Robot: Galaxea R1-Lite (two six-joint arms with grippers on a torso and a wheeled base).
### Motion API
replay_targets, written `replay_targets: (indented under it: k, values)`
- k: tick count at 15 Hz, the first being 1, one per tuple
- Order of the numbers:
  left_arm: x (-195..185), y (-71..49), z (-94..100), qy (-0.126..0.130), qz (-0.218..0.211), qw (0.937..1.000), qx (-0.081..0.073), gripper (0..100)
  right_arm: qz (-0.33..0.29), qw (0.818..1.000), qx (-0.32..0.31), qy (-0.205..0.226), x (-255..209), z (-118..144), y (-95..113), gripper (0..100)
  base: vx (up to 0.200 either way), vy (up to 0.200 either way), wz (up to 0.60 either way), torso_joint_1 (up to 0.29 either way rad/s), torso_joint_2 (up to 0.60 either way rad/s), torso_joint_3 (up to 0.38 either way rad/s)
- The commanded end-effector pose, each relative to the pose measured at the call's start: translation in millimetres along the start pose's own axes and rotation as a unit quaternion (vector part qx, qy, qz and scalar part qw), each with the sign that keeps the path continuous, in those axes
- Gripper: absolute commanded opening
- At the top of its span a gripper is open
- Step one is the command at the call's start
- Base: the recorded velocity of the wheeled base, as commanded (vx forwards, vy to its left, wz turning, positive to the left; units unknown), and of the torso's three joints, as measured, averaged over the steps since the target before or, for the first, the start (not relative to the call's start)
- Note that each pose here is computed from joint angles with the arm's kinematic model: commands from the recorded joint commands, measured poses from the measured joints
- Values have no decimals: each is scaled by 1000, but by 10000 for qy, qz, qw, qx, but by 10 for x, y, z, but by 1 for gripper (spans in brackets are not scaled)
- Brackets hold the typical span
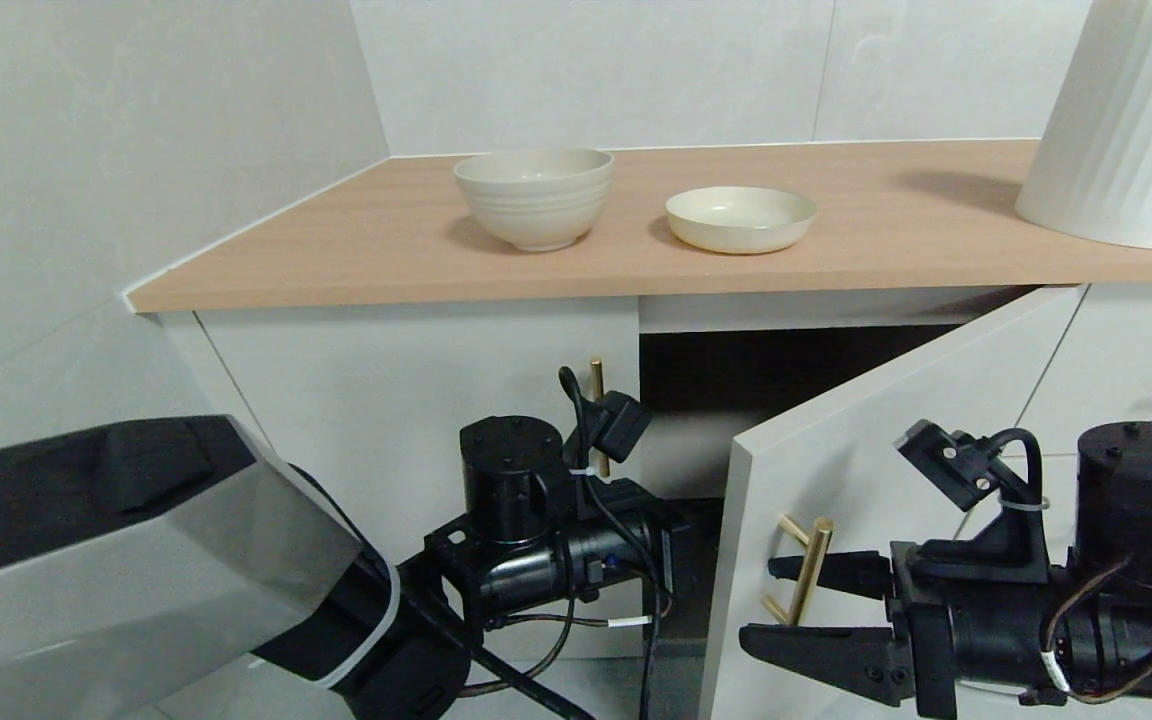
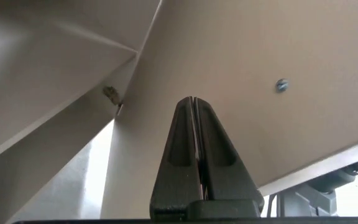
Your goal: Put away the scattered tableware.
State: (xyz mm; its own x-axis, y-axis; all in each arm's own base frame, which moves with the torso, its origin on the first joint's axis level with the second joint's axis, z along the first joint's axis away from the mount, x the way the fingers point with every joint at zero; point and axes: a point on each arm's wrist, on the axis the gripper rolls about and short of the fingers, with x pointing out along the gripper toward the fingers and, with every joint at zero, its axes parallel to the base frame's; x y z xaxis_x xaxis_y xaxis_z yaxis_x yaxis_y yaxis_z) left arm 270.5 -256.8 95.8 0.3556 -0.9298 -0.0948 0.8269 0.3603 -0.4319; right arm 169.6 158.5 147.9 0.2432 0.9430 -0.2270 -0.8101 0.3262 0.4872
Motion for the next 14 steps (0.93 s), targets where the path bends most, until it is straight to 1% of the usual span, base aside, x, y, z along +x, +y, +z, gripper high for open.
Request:
replay_targets:
  k: [1,3,6,8,12,14]
  values:
    - [-9,-62,41,-54,-69,10000,43,0,-71,10000,-44,15,11,-3,-51,100,0,0,0,0,0,0]
    - [11,-116,14,-5,-140,9999,44,0,-230,9995,-190,-110,-10,29,-138,100,0,0,0,0,0,0]
    - [26,-160,-7,31,-199,9998,46,0,-530,9974,-292,-388,-38,76,-149,100,0,0,0,0,0,0]
    - [36,-215,-11,42,-269,9996,62,0,-663,9961,-305,-487,-58,96,-184,100,0,0,0,0,0,0]
    - [40,-220,-10,45,-276,9996,63,0,-930,9917,-370,-812,-192,183,-267,100,0,0,0,0,0,0]
    - [40,-220,-10,45,-276,9996,63,0,-1185,9881,-305,-932,-284,214,-371,100,0,0,0,0,0,0]
